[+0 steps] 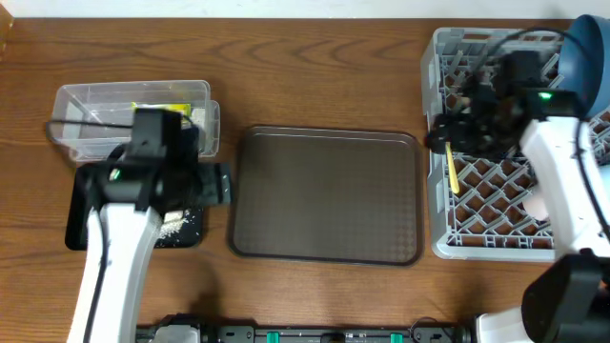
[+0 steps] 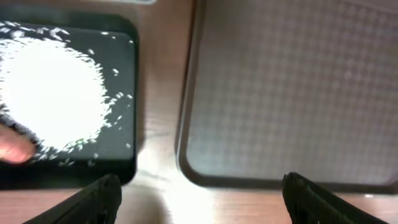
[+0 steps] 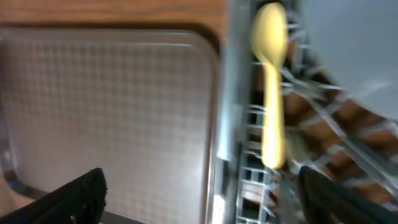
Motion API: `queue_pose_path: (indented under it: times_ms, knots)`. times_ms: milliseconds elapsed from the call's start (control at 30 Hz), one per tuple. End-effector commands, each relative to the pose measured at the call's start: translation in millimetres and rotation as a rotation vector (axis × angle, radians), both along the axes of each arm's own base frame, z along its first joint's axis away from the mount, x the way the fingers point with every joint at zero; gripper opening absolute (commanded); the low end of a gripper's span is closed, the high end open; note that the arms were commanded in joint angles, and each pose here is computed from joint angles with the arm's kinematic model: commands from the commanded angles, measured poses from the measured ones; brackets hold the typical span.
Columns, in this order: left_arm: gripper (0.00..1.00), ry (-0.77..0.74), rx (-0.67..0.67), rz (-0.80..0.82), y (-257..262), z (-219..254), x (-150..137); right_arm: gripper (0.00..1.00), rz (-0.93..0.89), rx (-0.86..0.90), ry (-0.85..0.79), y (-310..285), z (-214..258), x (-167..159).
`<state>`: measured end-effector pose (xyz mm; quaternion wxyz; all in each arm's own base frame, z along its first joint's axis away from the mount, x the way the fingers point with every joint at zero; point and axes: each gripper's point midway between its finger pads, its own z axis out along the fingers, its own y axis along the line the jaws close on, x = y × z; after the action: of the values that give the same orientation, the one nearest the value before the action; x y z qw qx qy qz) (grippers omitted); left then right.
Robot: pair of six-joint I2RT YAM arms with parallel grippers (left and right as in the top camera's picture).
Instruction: Sort waste into correct bins and load items into the dishwasher rack
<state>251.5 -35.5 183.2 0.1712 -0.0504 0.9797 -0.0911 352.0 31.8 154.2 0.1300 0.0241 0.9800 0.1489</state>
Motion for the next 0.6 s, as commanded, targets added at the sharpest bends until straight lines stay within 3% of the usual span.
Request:
queue_pose_path:
  times_ms: [0,167,333,567]
  knots:
    - [0.84,-0.133,0.018,-0.019,3.0,29.9,-12.9,0.99,0.034,-0.015,-0.101,-8.9,34.6,-9.0]
    - [0.84,-0.356,0.025,-0.042,3.8,58.9,-40.4,0.99,0.012,-0.060,-0.183,-21.7,50.4,-31.9]
    - [0.88,-0.561,0.022,-0.037,5.5,83.8,-77.3,0.99,-0.013,-0.129,-0.409,-25.3,67.1,-65.2]
    - [0.93,-0.702,0.020,-0.035,6.2,104.5,-97.3,0.99,-0.029,-0.164,-0.605,-20.6,79.6,-121.0]
